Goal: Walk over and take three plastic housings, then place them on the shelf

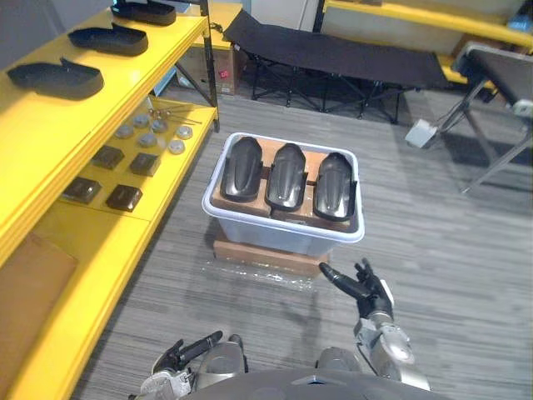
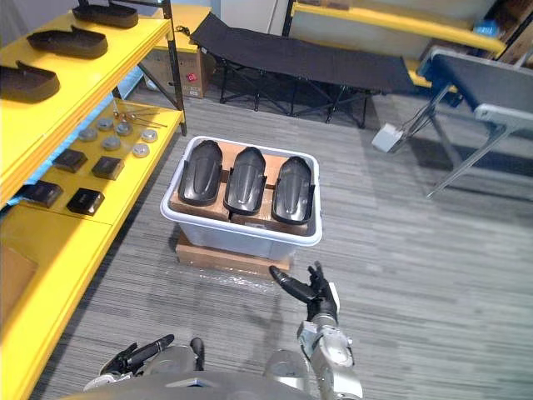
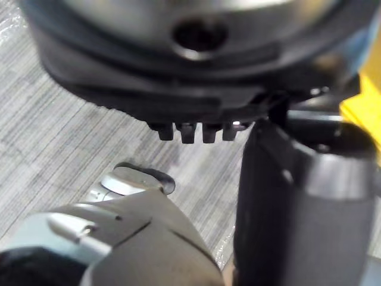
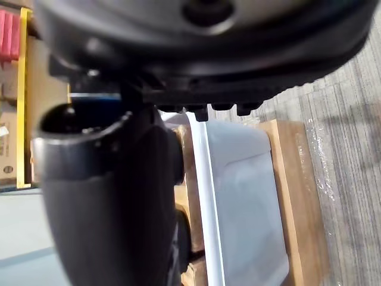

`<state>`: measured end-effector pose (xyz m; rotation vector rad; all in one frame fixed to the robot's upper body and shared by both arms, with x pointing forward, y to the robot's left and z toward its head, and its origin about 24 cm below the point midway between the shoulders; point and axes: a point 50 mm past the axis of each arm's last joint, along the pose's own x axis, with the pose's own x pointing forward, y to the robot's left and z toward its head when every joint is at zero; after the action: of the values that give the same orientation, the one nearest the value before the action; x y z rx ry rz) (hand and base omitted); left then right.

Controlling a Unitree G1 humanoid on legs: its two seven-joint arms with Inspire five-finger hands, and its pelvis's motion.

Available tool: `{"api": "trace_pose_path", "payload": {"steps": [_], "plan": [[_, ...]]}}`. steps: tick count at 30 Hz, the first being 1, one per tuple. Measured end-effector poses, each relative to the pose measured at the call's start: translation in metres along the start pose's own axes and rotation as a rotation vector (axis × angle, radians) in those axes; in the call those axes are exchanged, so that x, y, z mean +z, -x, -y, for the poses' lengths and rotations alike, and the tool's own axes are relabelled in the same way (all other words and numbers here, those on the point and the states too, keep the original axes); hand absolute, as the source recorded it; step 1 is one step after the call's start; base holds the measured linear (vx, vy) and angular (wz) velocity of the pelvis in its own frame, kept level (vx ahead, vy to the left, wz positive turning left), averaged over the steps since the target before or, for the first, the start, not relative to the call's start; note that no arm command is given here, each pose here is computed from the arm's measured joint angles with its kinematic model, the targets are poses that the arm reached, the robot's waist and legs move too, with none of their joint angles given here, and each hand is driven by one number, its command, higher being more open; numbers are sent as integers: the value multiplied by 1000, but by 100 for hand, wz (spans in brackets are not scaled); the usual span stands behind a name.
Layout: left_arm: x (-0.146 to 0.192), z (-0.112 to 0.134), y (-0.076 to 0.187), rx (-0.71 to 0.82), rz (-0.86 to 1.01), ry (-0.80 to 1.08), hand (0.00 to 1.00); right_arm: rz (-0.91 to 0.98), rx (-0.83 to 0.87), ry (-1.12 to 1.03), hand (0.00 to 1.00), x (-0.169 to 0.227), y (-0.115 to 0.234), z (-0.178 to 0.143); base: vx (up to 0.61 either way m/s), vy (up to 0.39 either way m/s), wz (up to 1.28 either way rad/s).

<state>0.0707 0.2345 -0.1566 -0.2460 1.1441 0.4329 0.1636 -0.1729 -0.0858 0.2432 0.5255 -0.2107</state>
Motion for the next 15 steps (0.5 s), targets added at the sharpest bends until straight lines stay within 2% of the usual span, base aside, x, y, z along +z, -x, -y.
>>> {"api": "trace_pose_path", "payload": {"steps": [6, 9, 11, 15], "plan": [[-5, -3, 1, 26, -29, 81, 100, 31, -20, -8, 100, 3, -1, -1, 8, -23, -10], [-5, 2, 1, 25, -2, 120, 100, 91, -9, 17, 100, 22, -12, -2, 30, -155, -58], [-3, 7, 1, 13, 9, 144, 100, 138, -21, 41, 100, 37, -16, 4, -19, -187, -30], [-14, 17, 3, -23, 15, 124, 100, 189, -184, 42, 100, 52, -12, 42, -27, -107, 2]]}}
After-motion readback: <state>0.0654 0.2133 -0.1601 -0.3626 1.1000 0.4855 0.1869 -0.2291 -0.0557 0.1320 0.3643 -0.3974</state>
